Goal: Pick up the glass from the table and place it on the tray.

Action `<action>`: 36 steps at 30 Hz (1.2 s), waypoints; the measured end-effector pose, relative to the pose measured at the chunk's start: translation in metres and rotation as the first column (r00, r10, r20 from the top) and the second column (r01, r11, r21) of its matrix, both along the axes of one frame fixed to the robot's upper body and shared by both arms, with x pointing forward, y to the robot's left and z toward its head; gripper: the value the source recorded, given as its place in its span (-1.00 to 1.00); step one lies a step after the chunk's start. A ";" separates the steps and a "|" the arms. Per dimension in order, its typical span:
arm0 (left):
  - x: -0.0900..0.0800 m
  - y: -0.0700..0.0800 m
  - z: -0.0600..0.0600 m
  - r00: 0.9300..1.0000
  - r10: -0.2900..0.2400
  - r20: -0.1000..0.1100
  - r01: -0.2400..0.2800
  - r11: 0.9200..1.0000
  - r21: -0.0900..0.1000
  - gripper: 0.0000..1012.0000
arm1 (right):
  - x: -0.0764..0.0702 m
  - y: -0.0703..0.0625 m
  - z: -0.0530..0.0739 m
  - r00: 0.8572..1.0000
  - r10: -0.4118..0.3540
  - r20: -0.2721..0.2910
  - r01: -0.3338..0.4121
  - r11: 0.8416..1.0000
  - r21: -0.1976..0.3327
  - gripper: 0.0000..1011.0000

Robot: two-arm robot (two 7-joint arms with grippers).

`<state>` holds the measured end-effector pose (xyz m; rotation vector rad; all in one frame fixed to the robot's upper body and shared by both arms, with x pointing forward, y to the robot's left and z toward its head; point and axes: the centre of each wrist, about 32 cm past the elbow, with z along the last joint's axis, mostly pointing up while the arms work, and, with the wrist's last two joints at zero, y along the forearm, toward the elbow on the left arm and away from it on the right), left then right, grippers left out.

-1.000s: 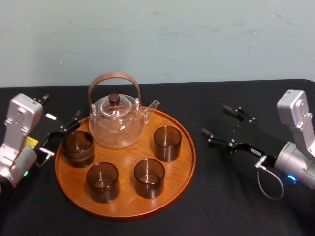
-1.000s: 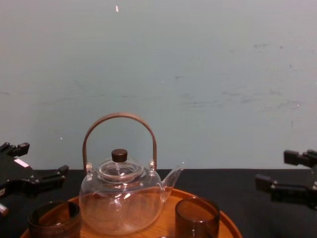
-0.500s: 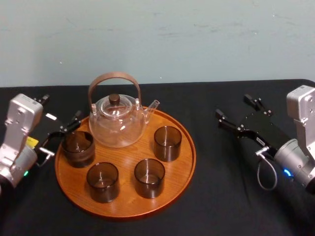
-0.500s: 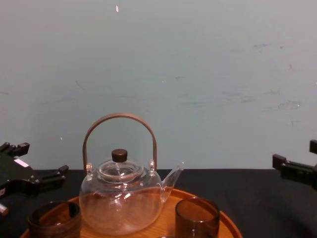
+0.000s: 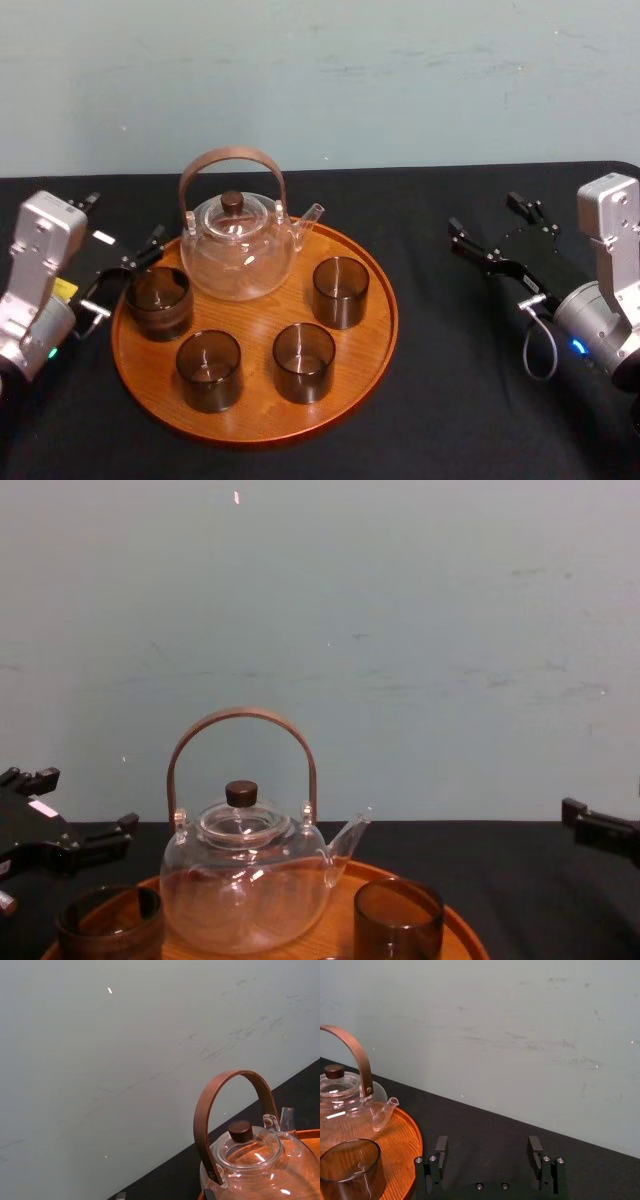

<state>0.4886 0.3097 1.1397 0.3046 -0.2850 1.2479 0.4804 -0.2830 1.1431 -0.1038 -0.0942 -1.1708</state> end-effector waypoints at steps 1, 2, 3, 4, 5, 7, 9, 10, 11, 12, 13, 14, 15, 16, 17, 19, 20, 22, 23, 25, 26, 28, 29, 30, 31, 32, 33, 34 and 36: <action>0.000 0.000 0.000 1.000 0.000 0.000 0.000 1.000 0.000 0.98 | 0.000 0.000 -0.001 1.000 -0.001 -0.005 0.001 1.000 -0.002 0.98; 0.000 0.000 0.000 1.000 0.000 0.000 0.000 1.000 0.000 0.98 | 0.001 0.000 -0.001 1.000 -0.002 -0.007 0.002 1.000 -0.003 0.98; 0.000 0.000 0.000 1.000 0.000 0.000 0.000 1.000 0.000 0.98 | 0.001 0.001 -0.002 1.000 -0.003 -0.012 0.003 1.000 -0.005 0.98; 0.000 0.000 0.000 1.000 0.000 0.000 0.000 1.000 0.000 0.98 | 0.001 0.001 -0.002 1.000 -0.004 -0.015 0.003 1.000 -0.006 0.98; 0.000 0.000 0.000 1.000 0.000 0.000 0.000 1.000 0.000 0.98 | 0.001 0.001 -0.003 1.000 -0.005 -0.018 0.004 1.000 -0.008 0.98; 0.000 0.000 0.000 1.000 0.000 0.000 0.000 1.000 0.000 0.98 | 0.002 0.001 -0.004 1.000 -0.008 -0.024 0.007 1.000 -0.012 0.98; 0.000 0.000 0.000 1.000 0.000 0.000 0.000 1.000 0.000 0.98 | 0.002 0.001 -0.004 1.000 -0.008 -0.026 0.008 1.000 -0.013 0.98; 0.000 0.000 0.000 1.000 0.000 0.000 0.000 1.000 0.000 0.98 | 0.002 0.001 -0.004 1.000 -0.008 -0.026 0.008 1.000 -0.014 0.98; 0.000 0.000 0.000 1.000 0.000 0.000 0.000 1.000 0.000 0.98 | 0.002 0.001 -0.004 1.000 -0.008 -0.026 0.008 1.000 -0.014 0.98; 0.000 0.000 0.000 1.000 0.000 0.000 0.000 1.000 0.000 0.98 | 0.002 0.001 -0.004 1.000 -0.008 -0.026 0.008 1.000 -0.014 0.98; 0.000 0.000 0.000 1.000 0.000 0.000 0.000 1.000 0.000 0.98 | 0.002 0.001 -0.004 1.000 -0.008 -0.025 0.007 1.000 -0.014 0.98; 0.000 0.000 0.000 1.000 0.000 0.000 0.000 1.000 0.000 0.98 | 0.002 0.001 -0.004 1.000 -0.008 -0.025 0.007 1.000 -0.014 0.98; 0.000 0.000 0.000 1.000 0.000 0.000 0.000 1.000 0.000 0.98 | 0.002 0.001 -0.004 1.000 -0.008 -0.025 0.007 1.000 -0.014 0.98; 0.000 0.000 0.000 1.000 0.000 0.000 0.000 1.000 0.000 0.98 | 0.002 0.001 -0.004 1.000 -0.008 -0.024 0.007 1.000 -0.014 0.98; 0.000 0.000 0.000 1.000 0.000 0.000 0.000 1.000 0.000 0.98 | 0.002 0.001 -0.004 1.000 -0.007 -0.024 0.007 1.000 -0.014 0.98; 0.000 0.000 0.000 1.000 0.000 0.000 0.000 1.000 0.000 0.98 | 0.002 0.001 -0.004 1.000 -0.007 -0.024 0.007 1.000 -0.013 0.98; 0.000 0.000 0.000 1.000 0.000 0.000 0.000 1.000 0.000 0.98 | 0.002 0.001 -0.004 1.000 -0.007 -0.024 0.007 1.000 -0.013 0.98; 0.000 0.000 0.000 1.000 0.000 0.000 0.000 1.000 0.000 0.98 | 0.002 0.001 -0.004 1.000 -0.007 -0.024 0.007 1.000 -0.013 0.98; 0.000 0.000 0.000 1.000 0.000 0.000 0.000 1.000 0.000 0.98 | 0.002 0.001 -0.004 1.000 -0.007 -0.023 0.007 1.000 -0.013 0.98; 0.000 0.000 0.000 1.000 0.000 0.000 0.000 1.000 0.000 0.98 | 0.002 0.001 -0.004 1.000 -0.007 -0.023 0.006 1.000 -0.012 0.98; 0.000 0.000 0.000 1.000 0.000 0.000 0.000 1.000 0.000 0.98 | 0.002 0.001 -0.003 1.000 -0.007 -0.023 0.006 1.000 -0.012 0.98; 0.000 0.000 0.000 1.000 0.000 0.000 0.000 1.000 0.000 0.98 | 0.002 0.001 -0.003 1.000 -0.007 -0.023 0.006 1.000 -0.012 0.98; 0.000 0.000 0.000 1.000 0.000 0.000 0.000 1.000 0.000 0.98 | 0.002 0.001 -0.003 1.000 -0.006 -0.022 0.006 1.000 -0.012 0.98; 0.000 0.000 0.000 1.000 0.000 0.000 0.000 1.000 0.000 0.98 | 0.002 0.001 -0.003 1.000 -0.006 -0.022 0.006 1.000 -0.012 0.98; 0.000 0.000 0.000 1.000 0.000 0.000 0.000 1.000 0.000 0.98 | 0.002 0.001 -0.003 1.000 -0.006 -0.022 0.006 1.000 -0.012 0.98; 0.000 0.000 0.000 1.000 0.000 0.000 0.000 1.000 0.000 0.98 | 0.002 0.001 -0.003 1.000 -0.006 -0.022 0.006 1.000 -0.012 0.98; 0.000 0.000 0.000 1.000 0.000 0.000 0.000 1.000 0.000 0.98 | 0.002 0.001 -0.003 1.000 -0.006 -0.022 0.006 1.000 -0.012 0.98; 0.000 0.000 0.000 1.000 0.000 0.000 0.000 1.000 0.000 0.98 | 0.002 0.001 -0.003 1.000 -0.006 -0.022 0.006 1.000 -0.011 0.98; 0.000 0.000 0.000 1.000 0.000 0.000 0.000 1.000 0.000 0.98 | 0.002 0.001 -0.003 1.000 -0.006 -0.022 0.005 1.000 -0.011 0.98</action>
